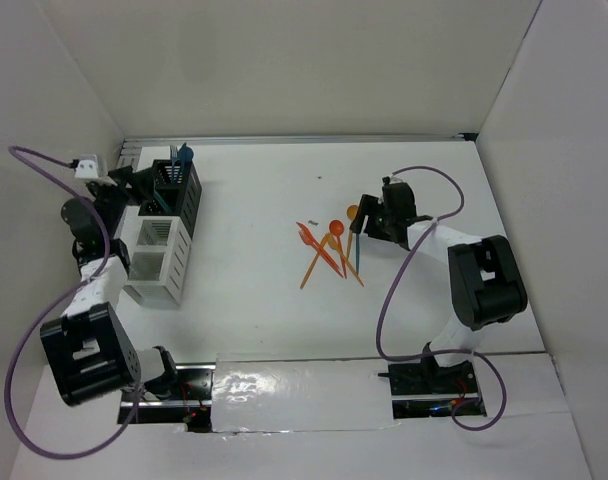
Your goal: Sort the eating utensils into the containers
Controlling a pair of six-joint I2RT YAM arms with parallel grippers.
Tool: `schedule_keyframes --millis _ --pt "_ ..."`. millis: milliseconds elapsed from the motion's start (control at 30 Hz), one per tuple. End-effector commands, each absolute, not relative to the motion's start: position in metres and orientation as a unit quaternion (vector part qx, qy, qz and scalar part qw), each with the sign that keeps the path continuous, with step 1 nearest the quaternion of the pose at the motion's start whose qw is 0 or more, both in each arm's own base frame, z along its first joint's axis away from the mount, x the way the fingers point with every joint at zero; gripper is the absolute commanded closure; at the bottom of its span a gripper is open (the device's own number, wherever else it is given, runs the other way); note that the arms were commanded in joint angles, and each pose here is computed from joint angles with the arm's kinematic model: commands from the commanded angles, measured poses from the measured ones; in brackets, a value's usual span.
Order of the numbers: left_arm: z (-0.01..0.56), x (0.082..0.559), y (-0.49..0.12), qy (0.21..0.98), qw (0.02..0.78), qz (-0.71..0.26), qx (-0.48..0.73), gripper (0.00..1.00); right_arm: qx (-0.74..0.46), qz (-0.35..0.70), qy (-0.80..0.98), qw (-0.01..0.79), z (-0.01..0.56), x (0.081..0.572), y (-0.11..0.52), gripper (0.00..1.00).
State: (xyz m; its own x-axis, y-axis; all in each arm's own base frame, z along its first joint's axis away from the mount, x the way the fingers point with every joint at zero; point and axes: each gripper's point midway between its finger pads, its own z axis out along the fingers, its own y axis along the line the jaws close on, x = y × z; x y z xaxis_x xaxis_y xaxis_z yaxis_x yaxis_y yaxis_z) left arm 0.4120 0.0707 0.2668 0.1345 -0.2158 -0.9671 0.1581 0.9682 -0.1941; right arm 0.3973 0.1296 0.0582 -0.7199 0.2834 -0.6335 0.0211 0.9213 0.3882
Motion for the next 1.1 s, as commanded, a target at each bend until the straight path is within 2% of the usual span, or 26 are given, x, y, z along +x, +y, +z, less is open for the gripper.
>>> schedule_keyframes --millis 0,67,100,133,233,400,600,700,733,800,1033,1067 --pt "0.311 0.403 0.054 0.665 0.736 -0.123 0.024 0.3 0.082 0.159 0.91 0.375 0.063 0.409 0.125 0.26" --pt "0.316 0.406 0.022 0.689 0.712 -0.125 0.059 0.29 0.084 0.152 0.912 0.371 0.057 0.409 0.124 0.29" --pt "0.338 0.405 0.03 0.681 0.722 -0.101 0.066 0.27 0.083 0.151 0.915 0.365 0.054 0.409 0.125 0.33" --pt "0.332 0.405 -0.002 0.696 0.701 -0.123 0.096 0.26 0.085 0.146 0.916 0.363 0.051 0.409 0.124 0.35" --pt "0.339 0.408 -0.018 0.72 0.672 -0.147 0.094 0.25 0.082 0.131 0.922 0.354 0.046 0.409 0.124 0.43" --pt "0.351 0.409 -0.068 0.724 0.648 -0.206 0.116 0.25 0.068 0.126 0.93 0.34 0.036 0.405 0.129 0.46" --pt "0.335 0.401 -0.077 0.741 0.626 -0.225 0.089 0.23 0.064 0.101 0.936 0.331 0.028 0.409 0.128 0.48" --pt "0.327 0.399 -0.096 0.758 0.599 -0.245 0.087 0.23 0.057 0.072 0.942 0.322 0.02 0.408 0.126 0.57" --pt "0.32 0.399 -0.098 0.769 0.585 -0.245 0.079 0.23 0.056 0.054 0.945 0.318 0.019 0.408 0.123 0.64" --pt "0.313 0.397 -0.11 0.781 0.566 -0.25 0.082 0.23 0.056 0.028 0.952 0.3 0.006 0.401 0.116 0.71" --pt "0.276 0.382 -0.156 0.814 0.501 -0.272 0.113 0.21 0.038 -0.002 0.958 0.283 -0.009 0.389 0.117 0.74" --pt "0.266 0.379 -0.164 0.819 0.487 -0.278 0.116 0.2 0.04 -0.01 0.959 0.279 -0.011 0.387 0.114 0.77"
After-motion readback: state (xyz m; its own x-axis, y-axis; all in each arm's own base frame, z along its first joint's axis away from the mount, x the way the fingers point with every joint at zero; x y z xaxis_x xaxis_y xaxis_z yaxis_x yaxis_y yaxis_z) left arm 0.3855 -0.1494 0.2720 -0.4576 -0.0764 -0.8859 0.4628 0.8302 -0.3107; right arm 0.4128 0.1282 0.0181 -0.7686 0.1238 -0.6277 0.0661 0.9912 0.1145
